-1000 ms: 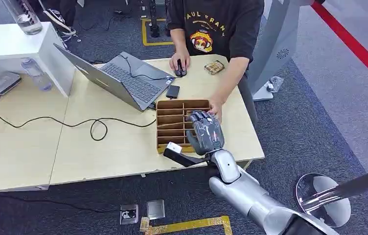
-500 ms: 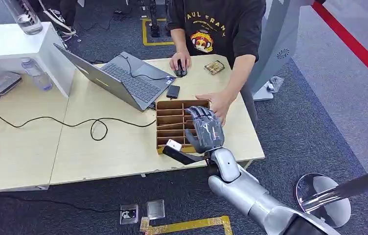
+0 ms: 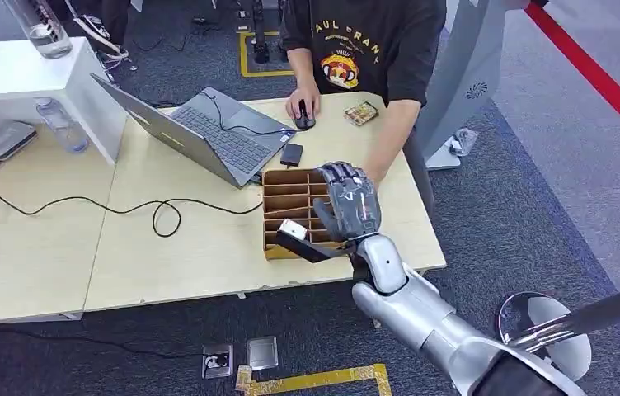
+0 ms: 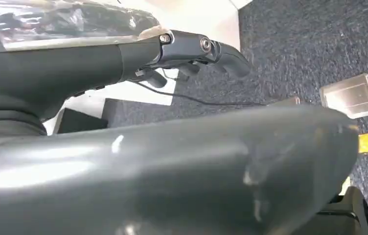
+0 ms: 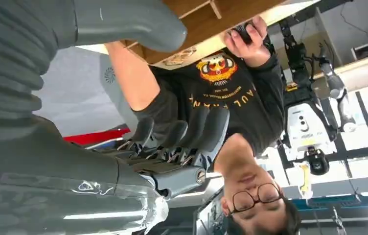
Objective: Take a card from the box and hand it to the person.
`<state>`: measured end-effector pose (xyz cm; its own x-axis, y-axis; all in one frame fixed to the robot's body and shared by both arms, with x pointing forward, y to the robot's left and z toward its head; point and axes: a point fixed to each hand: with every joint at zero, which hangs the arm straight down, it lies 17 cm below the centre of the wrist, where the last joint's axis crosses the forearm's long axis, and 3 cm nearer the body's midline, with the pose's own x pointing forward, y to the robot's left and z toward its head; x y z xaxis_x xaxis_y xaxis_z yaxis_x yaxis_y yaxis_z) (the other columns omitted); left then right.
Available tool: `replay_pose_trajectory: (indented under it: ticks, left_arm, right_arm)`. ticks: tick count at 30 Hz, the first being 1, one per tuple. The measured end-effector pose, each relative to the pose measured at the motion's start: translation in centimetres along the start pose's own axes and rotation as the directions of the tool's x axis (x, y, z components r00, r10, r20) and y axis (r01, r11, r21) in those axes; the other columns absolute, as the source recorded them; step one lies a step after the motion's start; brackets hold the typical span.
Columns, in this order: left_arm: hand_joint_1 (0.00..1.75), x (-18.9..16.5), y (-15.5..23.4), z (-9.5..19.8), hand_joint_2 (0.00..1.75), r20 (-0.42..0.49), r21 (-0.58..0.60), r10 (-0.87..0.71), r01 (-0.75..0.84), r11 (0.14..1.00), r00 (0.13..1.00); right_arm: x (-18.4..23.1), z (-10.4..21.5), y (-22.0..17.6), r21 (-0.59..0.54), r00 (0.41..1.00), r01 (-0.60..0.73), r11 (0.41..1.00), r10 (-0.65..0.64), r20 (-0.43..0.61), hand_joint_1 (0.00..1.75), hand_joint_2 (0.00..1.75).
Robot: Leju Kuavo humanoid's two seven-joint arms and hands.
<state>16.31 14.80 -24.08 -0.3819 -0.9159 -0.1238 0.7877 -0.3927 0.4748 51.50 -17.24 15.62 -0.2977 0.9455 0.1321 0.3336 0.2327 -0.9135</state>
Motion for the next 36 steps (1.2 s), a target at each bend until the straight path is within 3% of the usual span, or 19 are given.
replay_pose_trajectory:
  ticks: [36]
  left_arm:
    - [0.00,0.2,0.4,-0.1,0.00,0.014,0.016,-0.041,0.041,0.999,0.999]
  right_arm:
    - [-2.1,2.5,4.5,0.130,0.998,-0.046,0.990,0.053,-0.047,0.86,1.75]
